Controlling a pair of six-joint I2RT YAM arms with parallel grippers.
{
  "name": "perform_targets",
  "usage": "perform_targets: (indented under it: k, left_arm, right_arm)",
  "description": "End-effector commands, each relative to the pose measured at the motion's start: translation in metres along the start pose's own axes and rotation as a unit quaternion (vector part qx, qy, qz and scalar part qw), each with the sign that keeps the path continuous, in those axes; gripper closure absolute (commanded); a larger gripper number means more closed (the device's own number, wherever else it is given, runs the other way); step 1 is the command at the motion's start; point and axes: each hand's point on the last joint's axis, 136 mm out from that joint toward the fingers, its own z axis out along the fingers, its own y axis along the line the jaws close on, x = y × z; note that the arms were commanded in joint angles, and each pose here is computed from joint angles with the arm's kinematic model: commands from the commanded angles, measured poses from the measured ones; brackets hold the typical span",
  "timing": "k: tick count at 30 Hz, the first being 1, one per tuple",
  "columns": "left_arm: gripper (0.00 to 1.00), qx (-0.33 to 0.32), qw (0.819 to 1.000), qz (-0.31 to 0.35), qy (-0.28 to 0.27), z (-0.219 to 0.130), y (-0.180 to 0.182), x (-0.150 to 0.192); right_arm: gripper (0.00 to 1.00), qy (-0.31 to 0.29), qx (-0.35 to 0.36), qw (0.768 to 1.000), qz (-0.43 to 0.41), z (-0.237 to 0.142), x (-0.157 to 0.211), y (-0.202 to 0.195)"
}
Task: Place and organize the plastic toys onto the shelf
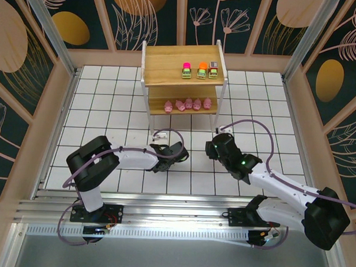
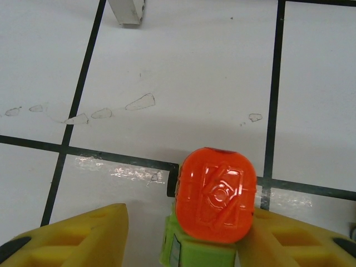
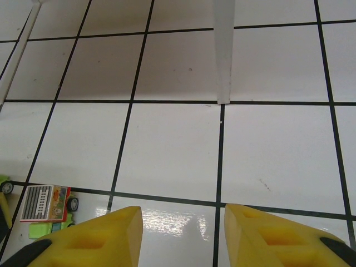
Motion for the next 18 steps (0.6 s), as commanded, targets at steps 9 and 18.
perform_targets:
  k: [9,18]
  left_arm:
    - [0.51,0.001,1.000,0.021,-0.017,0.002,-0.009,-0.007]
    - [0.53,0.006,0.999,0.041,-0.003,0.009,-0.014,0.001]
  right_arm:
    - [0.56,-0.007,-0.003,1.000,0.011,0.001,-0.003,0.000]
    - [0.57,-0.006,-0.002,1.000,0.010,0.000,-0.003,-0.001]
